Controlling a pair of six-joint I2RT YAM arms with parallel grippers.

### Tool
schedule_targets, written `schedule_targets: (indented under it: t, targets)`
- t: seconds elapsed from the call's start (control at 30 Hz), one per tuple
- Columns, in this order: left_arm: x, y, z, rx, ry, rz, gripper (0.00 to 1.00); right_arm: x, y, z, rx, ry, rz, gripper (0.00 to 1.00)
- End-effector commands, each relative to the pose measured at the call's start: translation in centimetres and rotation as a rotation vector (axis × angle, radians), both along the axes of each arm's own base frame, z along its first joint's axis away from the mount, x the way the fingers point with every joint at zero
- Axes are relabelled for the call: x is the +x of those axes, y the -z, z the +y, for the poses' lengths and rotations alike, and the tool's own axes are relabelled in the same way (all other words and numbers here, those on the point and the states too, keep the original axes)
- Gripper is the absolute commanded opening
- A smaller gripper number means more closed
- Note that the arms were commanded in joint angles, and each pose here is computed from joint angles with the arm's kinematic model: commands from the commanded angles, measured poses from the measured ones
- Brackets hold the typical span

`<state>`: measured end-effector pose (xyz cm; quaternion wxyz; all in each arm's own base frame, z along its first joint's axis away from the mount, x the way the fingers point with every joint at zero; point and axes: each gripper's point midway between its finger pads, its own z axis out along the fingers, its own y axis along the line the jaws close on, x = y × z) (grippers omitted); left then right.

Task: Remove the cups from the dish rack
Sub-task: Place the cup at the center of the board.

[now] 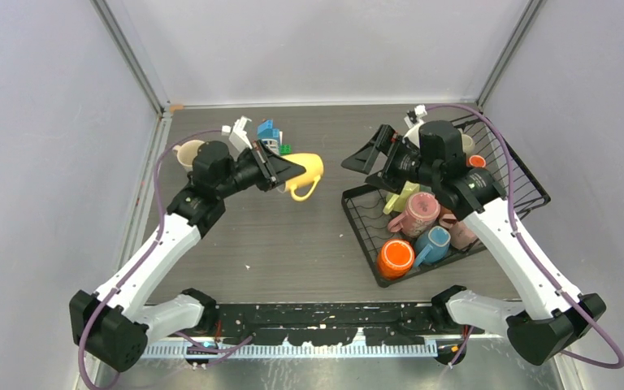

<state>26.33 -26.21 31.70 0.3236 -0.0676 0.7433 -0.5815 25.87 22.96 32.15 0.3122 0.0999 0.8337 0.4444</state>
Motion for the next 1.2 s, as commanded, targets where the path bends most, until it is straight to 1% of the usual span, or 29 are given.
schedule_targets:
  t: [0.0, 0.03, 0.27, 0.43, 0.53, 0.63, 0.83, 0.97, 1.17]
  targets:
    - [0.6, -2.0, 2.4, 0.215, -0.082, -0.147, 0.0, -0.2, 0.2, -2.4, -0.134, 0.056, -0.041, 1.0]
    - [0.7, -0.9, 3.1, 0.28, -0.101, -0.112, 0.0, -0.3, 0.3, -2.8, -0.151, 0.066, -0.045, 1.0]
    - [3.9, 1.9, 7.6, 0.661, -0.257, -0.036, 0.0, -0.6, 1.2, -4.9, -0.248, 0.122, -0.046, 1.0]
    - [6.5, 3.7, 10.7, 0.891, -0.357, -0.023, 0.0, -0.8, 1.4, -5.5, -0.28, 0.128, -0.045, 1.0]
    - [8.2, 5.6, 11.8, 0.998, -0.375, 0.011, 0.0, -1.1, 1.6, -5.7, -0.294, 0.126, -0.036, 1.0]
    - [9.8, 7.2, 12.6, 1.062, -0.376, 0.045, 0.0, -1.4, 1.6, -5.9, -0.304, 0.125, -0.036, 1.0]
    - [12.9, 9.8, 14.5, 1.139, -0.39, 0.117, 0.0, -2.1, 1.3, -6.7, -0.317, 0.135, -0.046, 1.0]
    - [14.6, 11.4, 15.5, 1.184, -0.402, 0.148, 0.0, -2.5, 1.6, -6.9, -0.322, 0.133, -0.04, 1.0]
    - [17.0, 13.8, 16.8, 1.218, -0.409, 0.203, 0.0, -2.8, 1.6, -6.7, -0.316, 0.122, -0.034, 1.0]
